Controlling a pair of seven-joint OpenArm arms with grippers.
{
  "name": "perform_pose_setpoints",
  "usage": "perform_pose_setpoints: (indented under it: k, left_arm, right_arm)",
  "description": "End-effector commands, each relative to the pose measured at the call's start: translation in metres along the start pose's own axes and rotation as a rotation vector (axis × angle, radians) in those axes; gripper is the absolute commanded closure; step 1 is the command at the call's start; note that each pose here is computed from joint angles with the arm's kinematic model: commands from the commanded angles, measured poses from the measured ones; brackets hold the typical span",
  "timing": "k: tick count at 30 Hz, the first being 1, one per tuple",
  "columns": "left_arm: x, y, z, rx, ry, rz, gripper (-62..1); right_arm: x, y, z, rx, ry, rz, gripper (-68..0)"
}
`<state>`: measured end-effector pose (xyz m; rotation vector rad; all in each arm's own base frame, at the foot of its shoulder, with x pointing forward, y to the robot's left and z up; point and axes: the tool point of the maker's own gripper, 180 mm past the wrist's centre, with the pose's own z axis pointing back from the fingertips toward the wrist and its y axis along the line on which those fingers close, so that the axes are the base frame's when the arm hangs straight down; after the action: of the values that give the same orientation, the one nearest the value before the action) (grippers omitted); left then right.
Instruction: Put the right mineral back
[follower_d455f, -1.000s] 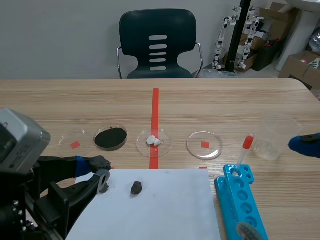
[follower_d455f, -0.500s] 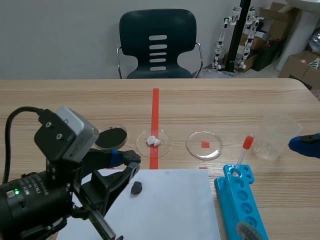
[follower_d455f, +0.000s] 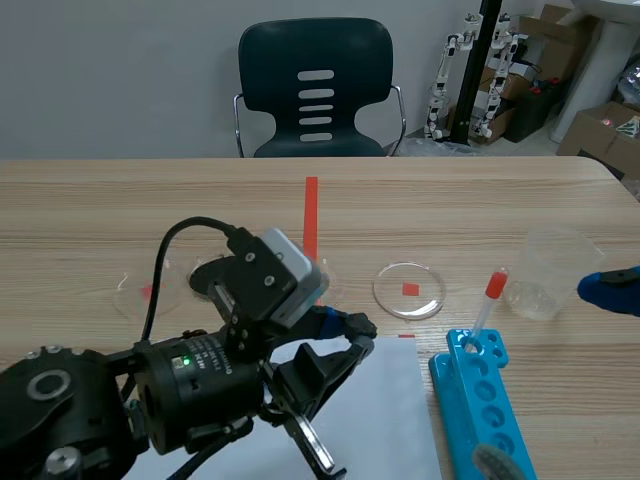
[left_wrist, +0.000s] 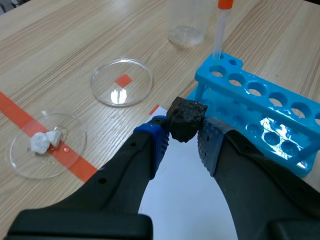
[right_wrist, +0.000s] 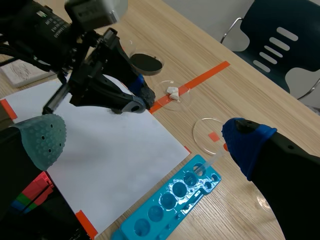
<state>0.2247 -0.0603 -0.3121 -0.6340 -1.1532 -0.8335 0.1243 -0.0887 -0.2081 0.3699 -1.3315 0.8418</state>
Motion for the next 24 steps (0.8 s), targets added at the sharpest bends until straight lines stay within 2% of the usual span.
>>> perform_pose_setpoints:
  k: [1,8,18,24]
  left_arm:
    - [0.012,0.001,-0.009,0.003,-0.026,0.007,-8.5]
    - [-0.001,0.016,-0.041,0.022,0.065,0.084,-8.5]
    - [-0.022,0.020,-0.077,0.023,0.227,0.145,-8.5]
    - [-0.034,0.032,-0.086,0.114,0.347,0.215,-8.5]
  right_arm:
    - [0.006,-0.001,-0.001,0.005,-0.024,0.001,-67.9]
    - [0.006,-0.001,-0.001,0.005,-0.024,0.001,-67.9]
    - [0.006,-0.001,-0.001,0.005,-0.024,0.001,-67.9]
    - [0.006,-0.001,-0.001,0.005,-0.024,0.001,-67.9]
